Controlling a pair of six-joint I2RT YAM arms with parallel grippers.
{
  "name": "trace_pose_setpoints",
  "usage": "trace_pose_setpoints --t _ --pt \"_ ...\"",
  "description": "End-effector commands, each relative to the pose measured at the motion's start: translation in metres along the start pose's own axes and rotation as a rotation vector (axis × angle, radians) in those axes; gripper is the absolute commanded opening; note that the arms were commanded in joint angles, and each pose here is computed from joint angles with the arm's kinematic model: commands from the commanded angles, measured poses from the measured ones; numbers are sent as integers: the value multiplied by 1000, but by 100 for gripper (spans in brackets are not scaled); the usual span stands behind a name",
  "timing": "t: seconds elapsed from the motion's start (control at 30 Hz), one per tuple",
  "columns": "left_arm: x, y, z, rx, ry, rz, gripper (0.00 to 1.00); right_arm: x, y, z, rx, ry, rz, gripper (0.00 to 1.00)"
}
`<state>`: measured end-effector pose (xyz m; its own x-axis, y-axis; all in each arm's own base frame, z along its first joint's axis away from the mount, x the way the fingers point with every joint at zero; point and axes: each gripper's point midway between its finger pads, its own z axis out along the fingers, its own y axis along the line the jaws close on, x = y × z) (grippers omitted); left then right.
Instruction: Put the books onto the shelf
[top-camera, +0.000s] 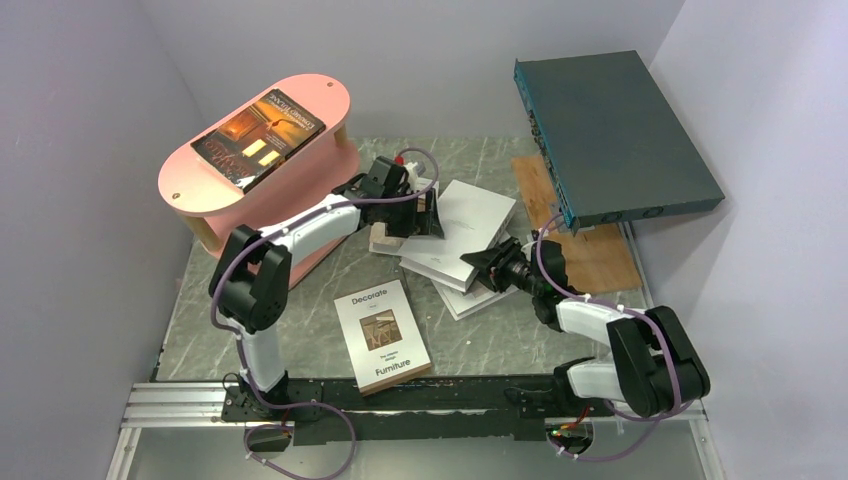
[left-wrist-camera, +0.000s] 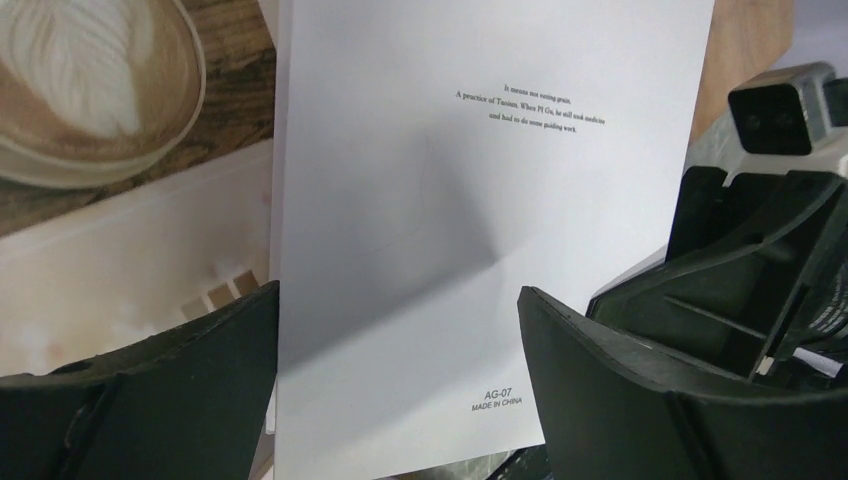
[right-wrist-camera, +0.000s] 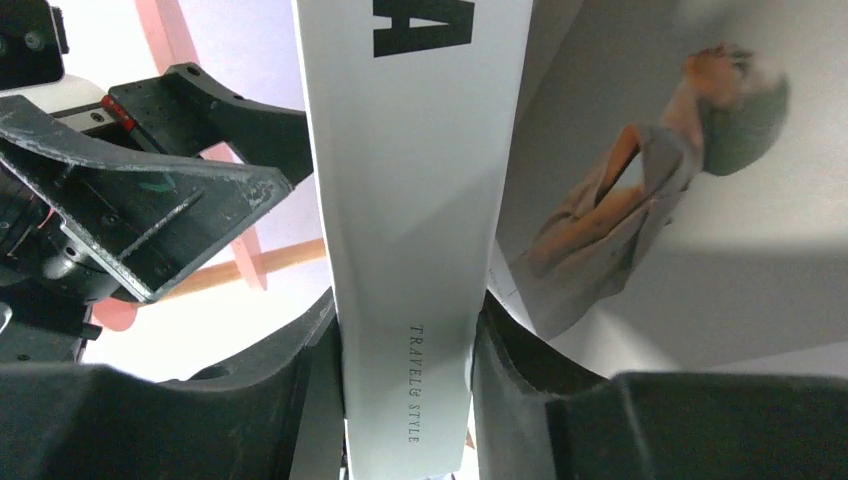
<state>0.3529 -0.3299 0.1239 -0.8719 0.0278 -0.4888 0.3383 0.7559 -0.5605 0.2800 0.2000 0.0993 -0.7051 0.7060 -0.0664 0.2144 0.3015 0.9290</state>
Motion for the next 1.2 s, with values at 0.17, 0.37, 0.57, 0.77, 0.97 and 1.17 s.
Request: trace_pose_setpoints --t 0.17,0.37,0.57,0.77,0.97,1.17 --pt "-59 -141 -148 141 -241 295 90 -7 34 -4 -44 -11 -144 0" --pt "-70 -144 -228 44 -371 343 91 -8 52 -6 -75 -24 -181 0" --pt "-68 -135 -272 -25 -457 352 92 -3 77 -5 -126 -21 -234 0" --pt "-68 -129 -312 -76 -545 330 92 5 106 -11 -198 -11 -261 0" --pt "-68 -102 -361 -228 -676 265 93 25 149 -16 -291 7 -298 0" --pt "-62 -93 -397 -247 -787 202 93 52 195 -8 -340 20 -295 0"
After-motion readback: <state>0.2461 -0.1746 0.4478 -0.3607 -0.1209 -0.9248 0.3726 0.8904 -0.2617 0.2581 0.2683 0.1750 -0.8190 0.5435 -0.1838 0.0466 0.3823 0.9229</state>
